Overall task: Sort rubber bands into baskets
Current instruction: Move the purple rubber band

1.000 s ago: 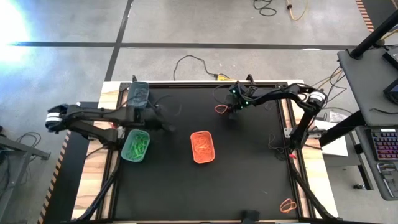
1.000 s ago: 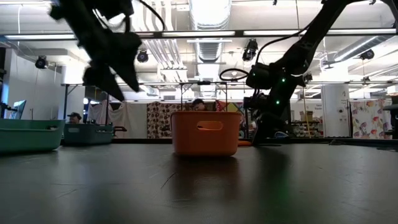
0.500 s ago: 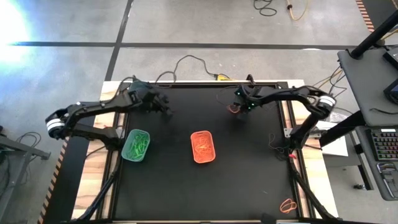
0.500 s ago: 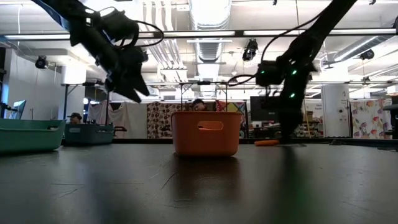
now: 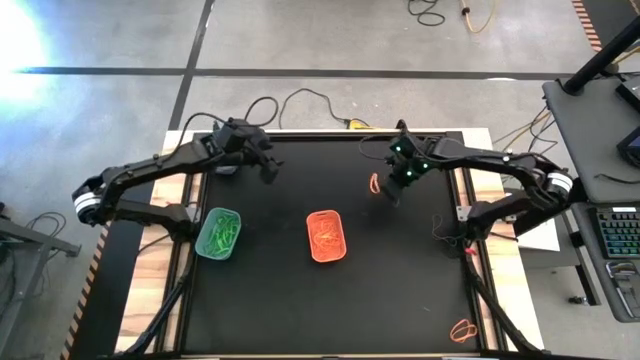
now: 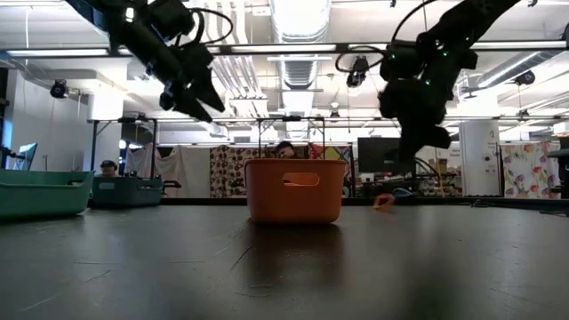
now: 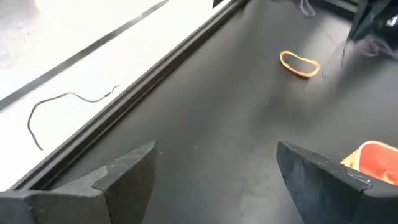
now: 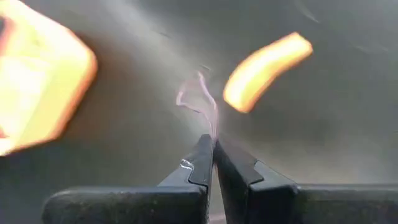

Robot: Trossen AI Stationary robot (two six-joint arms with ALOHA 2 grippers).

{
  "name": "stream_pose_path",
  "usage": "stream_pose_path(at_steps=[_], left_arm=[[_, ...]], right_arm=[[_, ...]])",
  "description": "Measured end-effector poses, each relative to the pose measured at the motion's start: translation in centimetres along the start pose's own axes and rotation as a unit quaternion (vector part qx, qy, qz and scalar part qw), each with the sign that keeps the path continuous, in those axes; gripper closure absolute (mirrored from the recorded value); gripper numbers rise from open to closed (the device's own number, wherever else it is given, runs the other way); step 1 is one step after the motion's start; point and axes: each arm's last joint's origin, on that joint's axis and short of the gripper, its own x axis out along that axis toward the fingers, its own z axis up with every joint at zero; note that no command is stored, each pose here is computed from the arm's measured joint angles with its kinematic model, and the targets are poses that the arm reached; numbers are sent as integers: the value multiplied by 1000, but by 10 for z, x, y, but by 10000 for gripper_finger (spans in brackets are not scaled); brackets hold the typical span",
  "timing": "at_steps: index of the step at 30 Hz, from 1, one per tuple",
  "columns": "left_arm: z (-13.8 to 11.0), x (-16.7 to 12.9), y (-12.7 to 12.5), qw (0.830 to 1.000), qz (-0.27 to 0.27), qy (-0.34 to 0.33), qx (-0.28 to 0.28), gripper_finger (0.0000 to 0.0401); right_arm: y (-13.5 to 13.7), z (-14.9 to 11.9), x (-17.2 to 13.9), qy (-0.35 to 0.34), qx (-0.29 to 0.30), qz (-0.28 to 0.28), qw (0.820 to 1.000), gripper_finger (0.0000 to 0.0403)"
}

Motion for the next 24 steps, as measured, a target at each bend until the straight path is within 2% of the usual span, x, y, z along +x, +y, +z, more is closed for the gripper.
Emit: stream_pose_path(at_steps=[4, 8, 11, 15, 18, 20, 24], left_arm=[[4, -15, -1, 1000, -3, -12, 3, 90], [13, -42, -4, 998, -42, -52, -15, 90], [17, -61, -6, 995, -58, -85, -14, 90], [14, -76, -6, 994, -60, -91, -8, 90], [11, -79, -6, 994, -60, -85, -13, 90], [10, -78, -6, 995, -60, -81, -18, 90], [5, -69, -5, 996, -57, -64, -29, 90]], right_arm=[[15, 12, 13, -44, -23, 50, 997, 391], [24, 33, 33, -130, -40, 36, 990, 391], [27, 50, 53, -201, -45, 42, 978, 391], [29, 70, 80, -277, -36, 66, 958, 391], [28, 87, 101, -279, -26, 30, 959, 391], [29, 101, 115, -279, -42, 19, 959, 391], [38, 121, 148, -235, -64, 12, 970, 391]])
